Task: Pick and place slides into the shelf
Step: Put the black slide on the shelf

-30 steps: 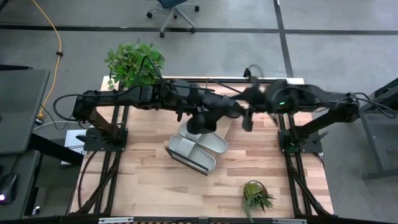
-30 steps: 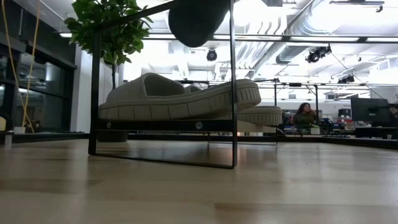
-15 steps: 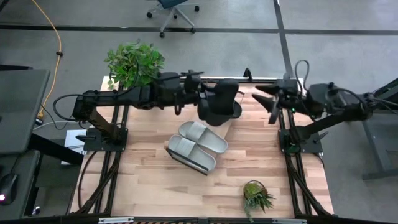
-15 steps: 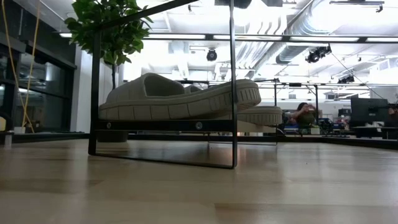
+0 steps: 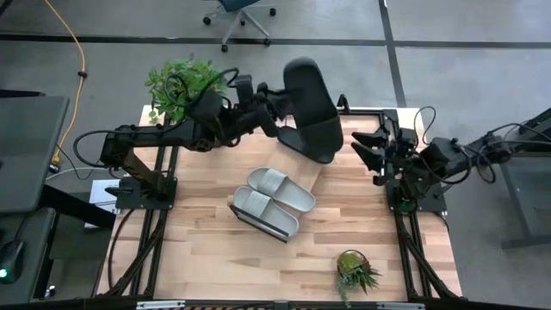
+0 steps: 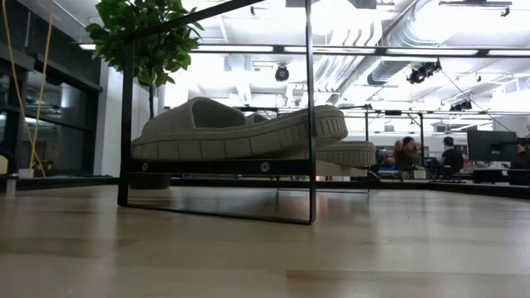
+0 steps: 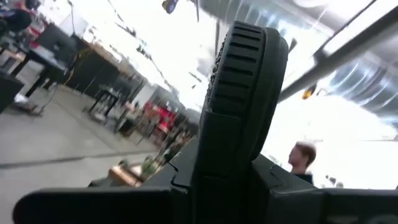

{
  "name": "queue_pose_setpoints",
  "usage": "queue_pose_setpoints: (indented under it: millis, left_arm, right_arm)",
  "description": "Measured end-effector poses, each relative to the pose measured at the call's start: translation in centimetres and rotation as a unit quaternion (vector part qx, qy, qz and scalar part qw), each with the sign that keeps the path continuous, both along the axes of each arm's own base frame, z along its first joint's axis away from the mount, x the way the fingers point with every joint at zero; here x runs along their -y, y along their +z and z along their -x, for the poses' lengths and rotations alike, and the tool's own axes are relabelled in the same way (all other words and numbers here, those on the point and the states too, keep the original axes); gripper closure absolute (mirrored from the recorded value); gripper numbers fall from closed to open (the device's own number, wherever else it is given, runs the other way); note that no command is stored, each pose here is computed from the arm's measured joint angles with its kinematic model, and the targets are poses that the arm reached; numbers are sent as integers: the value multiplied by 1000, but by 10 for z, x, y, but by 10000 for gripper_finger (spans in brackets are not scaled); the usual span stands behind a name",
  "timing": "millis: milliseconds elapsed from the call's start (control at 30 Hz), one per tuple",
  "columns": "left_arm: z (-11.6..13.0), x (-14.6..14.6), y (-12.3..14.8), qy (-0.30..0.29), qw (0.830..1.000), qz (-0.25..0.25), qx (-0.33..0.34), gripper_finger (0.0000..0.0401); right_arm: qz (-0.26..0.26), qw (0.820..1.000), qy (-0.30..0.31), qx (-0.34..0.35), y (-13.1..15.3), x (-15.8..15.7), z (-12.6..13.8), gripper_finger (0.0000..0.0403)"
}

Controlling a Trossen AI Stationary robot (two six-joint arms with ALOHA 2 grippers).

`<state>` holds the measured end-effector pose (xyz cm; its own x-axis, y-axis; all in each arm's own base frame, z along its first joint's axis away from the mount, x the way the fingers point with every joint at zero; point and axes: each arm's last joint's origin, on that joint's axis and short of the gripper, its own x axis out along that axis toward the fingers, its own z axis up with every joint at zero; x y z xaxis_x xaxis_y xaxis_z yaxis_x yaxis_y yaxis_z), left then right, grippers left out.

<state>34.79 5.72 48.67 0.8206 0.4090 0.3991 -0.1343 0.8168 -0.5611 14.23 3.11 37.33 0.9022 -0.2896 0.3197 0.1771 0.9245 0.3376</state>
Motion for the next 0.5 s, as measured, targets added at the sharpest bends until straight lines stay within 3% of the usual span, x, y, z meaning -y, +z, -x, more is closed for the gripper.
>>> queue_pose_setpoints:
  millis: [200,500]
  left_arm:
    - [3,0,5,5,1000,1,30,342]
    - [-7,-1,-2,3,999,-4,35,341]
  right_arm:
    - [6,996,14,91,-5,-3,-4,230]
    - [-6,993,46,111,-1,-2,-27,174]
